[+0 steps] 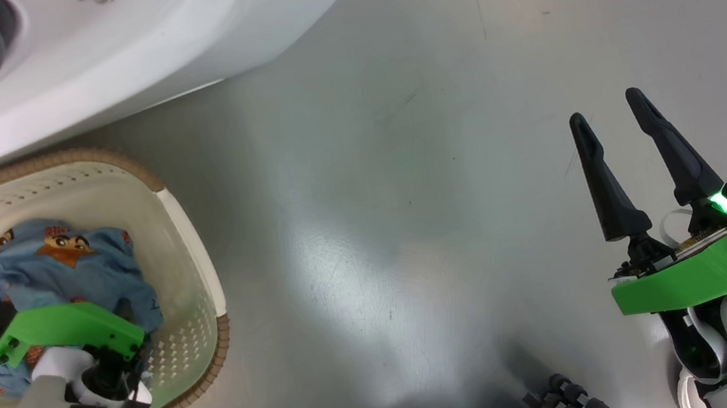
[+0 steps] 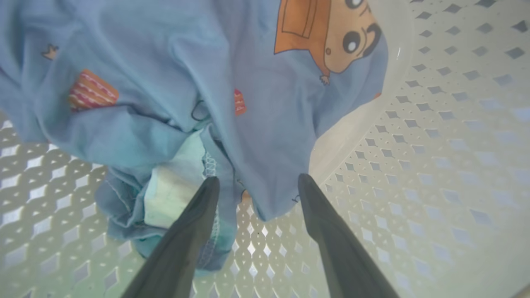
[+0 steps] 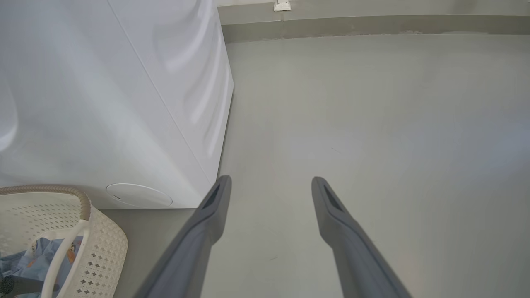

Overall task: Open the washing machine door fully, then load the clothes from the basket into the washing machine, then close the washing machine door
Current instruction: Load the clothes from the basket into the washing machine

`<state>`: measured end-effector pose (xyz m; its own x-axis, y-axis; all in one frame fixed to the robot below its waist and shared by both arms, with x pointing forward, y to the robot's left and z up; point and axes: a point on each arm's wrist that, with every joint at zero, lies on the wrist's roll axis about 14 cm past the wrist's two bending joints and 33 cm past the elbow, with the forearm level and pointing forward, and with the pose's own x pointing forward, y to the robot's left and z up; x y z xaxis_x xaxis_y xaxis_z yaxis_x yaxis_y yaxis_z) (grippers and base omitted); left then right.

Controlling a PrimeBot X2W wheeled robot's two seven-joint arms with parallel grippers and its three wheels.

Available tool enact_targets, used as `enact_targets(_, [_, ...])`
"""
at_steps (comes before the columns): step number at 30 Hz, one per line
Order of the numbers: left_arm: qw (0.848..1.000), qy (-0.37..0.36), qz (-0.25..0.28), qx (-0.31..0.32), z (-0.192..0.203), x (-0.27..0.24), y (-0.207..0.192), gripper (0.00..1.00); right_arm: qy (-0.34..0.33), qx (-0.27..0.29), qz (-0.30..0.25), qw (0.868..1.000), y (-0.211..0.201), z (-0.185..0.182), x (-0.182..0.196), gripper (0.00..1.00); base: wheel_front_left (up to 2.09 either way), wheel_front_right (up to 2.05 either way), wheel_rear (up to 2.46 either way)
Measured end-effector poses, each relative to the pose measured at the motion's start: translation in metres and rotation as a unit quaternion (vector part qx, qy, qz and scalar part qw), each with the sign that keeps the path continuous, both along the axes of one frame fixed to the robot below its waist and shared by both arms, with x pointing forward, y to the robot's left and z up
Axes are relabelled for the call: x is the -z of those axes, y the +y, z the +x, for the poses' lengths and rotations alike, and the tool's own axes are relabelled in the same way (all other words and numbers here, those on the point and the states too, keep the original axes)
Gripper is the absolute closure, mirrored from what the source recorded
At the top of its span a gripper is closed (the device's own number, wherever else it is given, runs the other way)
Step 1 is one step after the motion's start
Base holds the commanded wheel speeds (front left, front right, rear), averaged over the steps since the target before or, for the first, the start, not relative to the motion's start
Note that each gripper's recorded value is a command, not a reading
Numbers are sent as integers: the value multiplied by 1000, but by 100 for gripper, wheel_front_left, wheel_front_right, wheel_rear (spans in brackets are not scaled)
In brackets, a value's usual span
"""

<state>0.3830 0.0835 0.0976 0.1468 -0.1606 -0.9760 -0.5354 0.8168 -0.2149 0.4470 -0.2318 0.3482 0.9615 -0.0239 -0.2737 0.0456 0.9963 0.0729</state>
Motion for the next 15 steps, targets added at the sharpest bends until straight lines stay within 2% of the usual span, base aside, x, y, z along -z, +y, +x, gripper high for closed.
enact_targets(15, [1000, -21, -2, -2, 10, 5, 3, 0, 0, -3, -2, 1000, 0, 3, 2, 0, 0, 0, 0])
